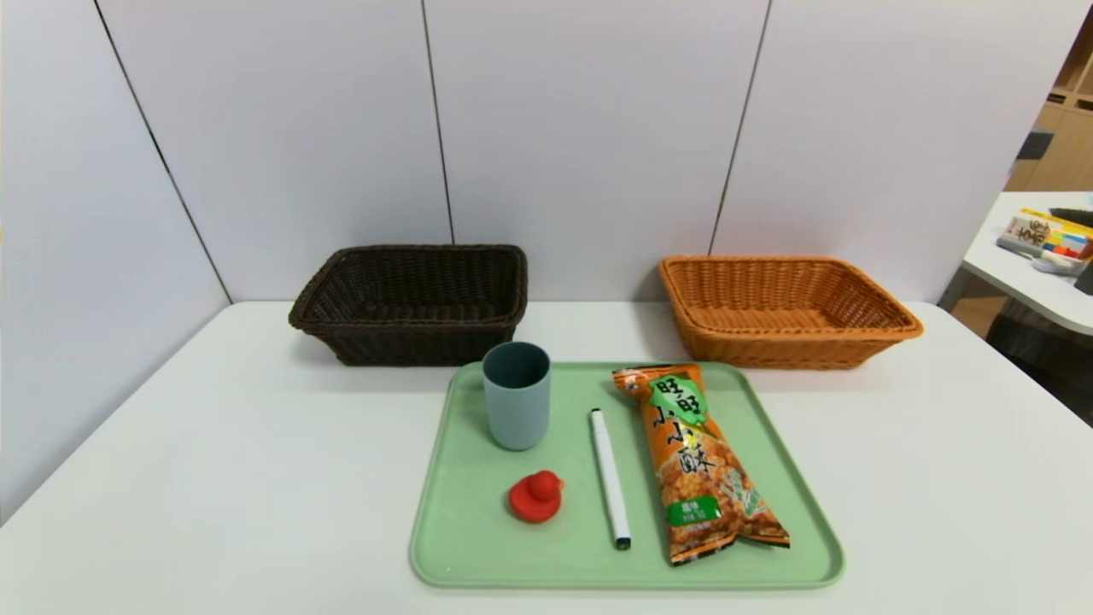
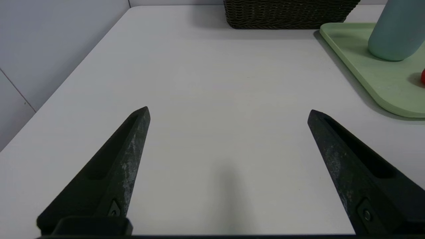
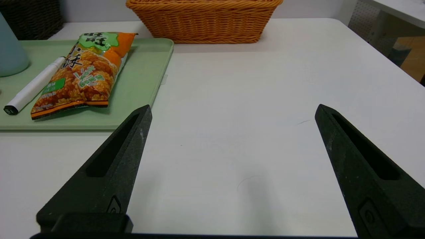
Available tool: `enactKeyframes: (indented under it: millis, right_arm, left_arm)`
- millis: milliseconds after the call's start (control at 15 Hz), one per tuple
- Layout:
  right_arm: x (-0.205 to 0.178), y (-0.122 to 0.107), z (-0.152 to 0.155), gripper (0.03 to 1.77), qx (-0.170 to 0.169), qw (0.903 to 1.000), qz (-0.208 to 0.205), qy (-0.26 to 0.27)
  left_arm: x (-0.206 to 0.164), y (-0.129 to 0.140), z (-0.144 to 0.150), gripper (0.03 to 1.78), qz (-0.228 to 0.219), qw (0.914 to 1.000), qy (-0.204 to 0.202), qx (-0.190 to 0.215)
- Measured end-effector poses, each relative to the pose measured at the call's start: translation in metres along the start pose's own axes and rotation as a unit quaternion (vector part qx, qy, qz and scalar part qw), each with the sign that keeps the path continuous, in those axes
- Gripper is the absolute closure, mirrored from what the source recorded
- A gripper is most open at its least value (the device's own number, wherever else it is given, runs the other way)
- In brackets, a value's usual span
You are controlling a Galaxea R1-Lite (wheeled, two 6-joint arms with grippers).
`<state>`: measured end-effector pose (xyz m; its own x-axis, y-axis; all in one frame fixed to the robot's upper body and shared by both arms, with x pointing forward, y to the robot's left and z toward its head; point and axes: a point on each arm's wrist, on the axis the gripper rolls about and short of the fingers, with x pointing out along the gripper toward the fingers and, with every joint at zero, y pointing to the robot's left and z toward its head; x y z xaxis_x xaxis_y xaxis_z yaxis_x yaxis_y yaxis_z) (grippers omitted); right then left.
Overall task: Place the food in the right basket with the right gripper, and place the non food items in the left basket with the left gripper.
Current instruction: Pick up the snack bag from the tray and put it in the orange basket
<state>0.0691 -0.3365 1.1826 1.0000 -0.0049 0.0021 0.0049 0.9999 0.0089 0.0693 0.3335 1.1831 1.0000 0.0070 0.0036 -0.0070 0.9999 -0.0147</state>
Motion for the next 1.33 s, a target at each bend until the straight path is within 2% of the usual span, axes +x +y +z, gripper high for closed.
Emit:
enactKeyframes:
  millis: [800, 1133, 1333]
  right_arm:
    - [0.0, 0.0, 0.0, 0.1, -0.003, 1.0, 0.0, -0.001]
    - [0.0, 0.0, 0.001, 0.1, -0.01, 0.9999, 0.001, -0.002]
    - [0.0, 0.0, 0.001, 0.1, -0.029, 0.9996, 0.008, -0.001]
  left_arm:
    - [0.0, 0.0, 0.0, 0.12, 0.0, 1.0, -0.001, 0.003]
    - [0.0, 0.0, -0.001, 0.12, -0.006, 0.9995, 0.003, 0.032]
    - [-0.004, -0.001, 0.01, 0.12, -0.012, 0.9992, -0.007, 0.039]
